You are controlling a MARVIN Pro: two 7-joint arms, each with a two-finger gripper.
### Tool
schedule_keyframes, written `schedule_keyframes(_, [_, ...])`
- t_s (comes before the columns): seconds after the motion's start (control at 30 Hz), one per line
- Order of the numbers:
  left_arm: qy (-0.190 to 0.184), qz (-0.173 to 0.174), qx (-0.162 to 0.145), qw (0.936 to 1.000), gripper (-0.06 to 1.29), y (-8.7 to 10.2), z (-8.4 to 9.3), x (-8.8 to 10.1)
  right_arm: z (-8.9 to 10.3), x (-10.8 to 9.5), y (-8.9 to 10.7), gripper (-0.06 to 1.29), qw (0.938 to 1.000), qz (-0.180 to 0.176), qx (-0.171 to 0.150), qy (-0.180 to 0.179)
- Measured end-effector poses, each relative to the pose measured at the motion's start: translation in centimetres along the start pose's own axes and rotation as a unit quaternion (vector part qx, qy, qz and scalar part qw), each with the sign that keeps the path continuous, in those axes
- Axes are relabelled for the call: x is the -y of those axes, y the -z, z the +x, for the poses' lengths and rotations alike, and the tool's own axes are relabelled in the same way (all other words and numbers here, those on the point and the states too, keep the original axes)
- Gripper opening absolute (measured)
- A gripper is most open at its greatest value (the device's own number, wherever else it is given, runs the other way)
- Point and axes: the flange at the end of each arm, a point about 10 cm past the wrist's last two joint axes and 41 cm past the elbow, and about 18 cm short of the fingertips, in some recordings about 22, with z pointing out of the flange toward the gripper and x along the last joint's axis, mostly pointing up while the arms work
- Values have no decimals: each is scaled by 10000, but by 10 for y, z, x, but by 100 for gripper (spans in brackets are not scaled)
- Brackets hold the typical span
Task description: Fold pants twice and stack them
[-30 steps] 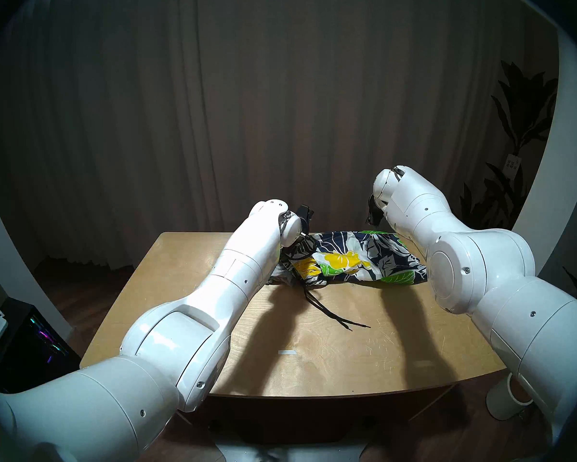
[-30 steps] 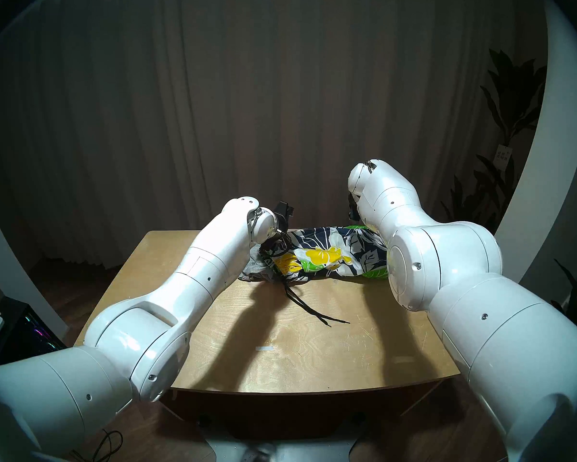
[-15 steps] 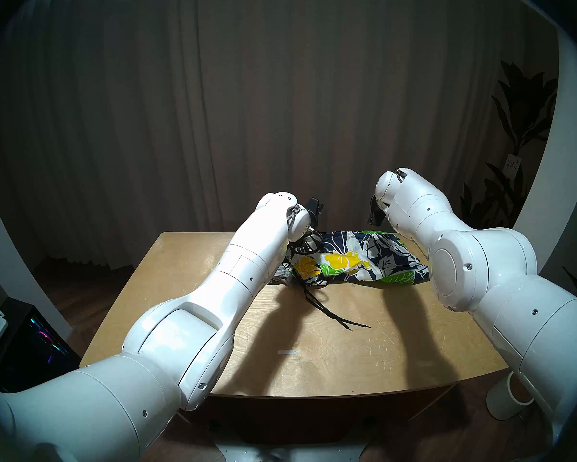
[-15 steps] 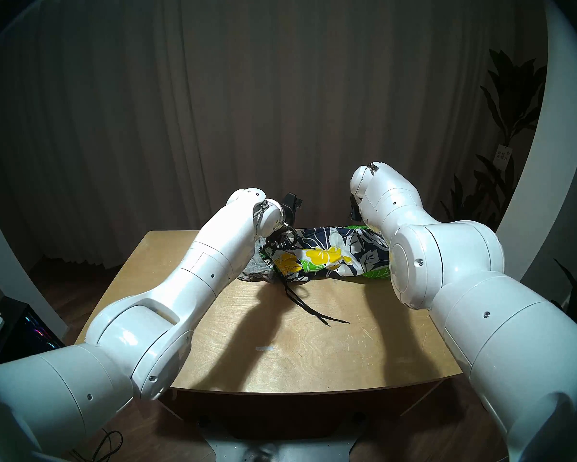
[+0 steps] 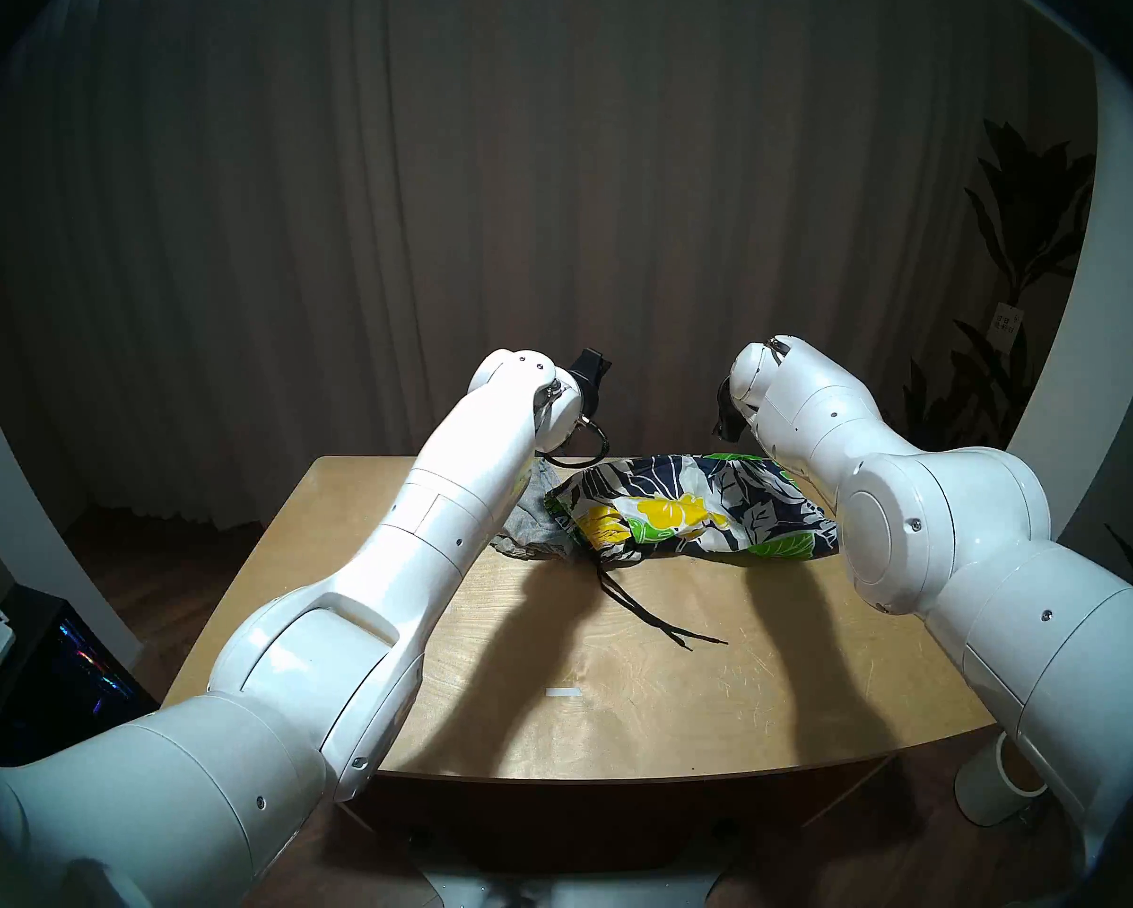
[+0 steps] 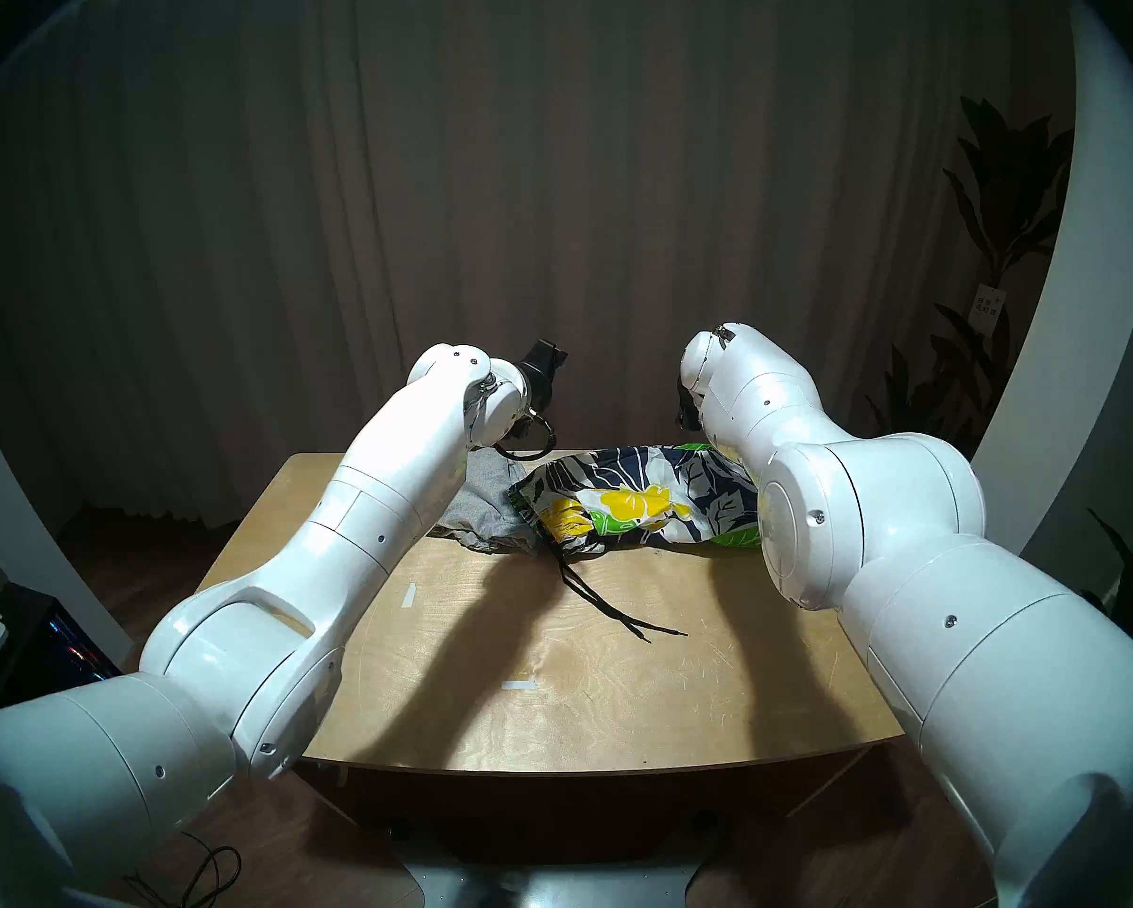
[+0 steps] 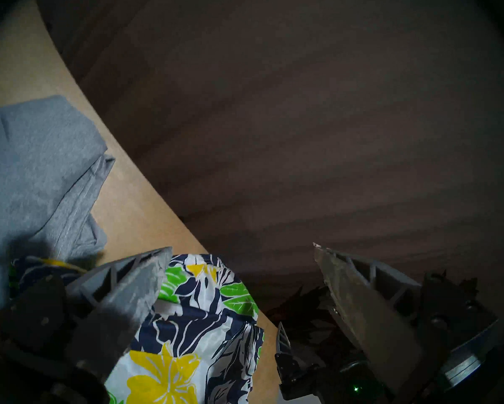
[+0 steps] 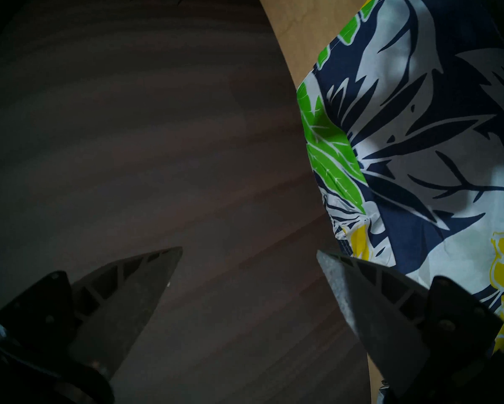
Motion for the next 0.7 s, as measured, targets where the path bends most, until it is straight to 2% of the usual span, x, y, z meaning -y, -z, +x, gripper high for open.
schedule_keyframes(0.17, [-361, -229, -39, 9991, 122, 9, 0, 0, -5, 9, 3, 121, 9997, 130, 172, 153])
schedule_keyframes(0.3, [-596, -288, -94, 9978, 122, 15, 4, 8, -5, 13, 5, 123, 9991, 190, 273, 274])
schedule_keyframes(0.7, [-928, -18, -412, 9948, 122, 24, 39, 51, 12, 18, 4, 123, 9972, 260, 403, 566])
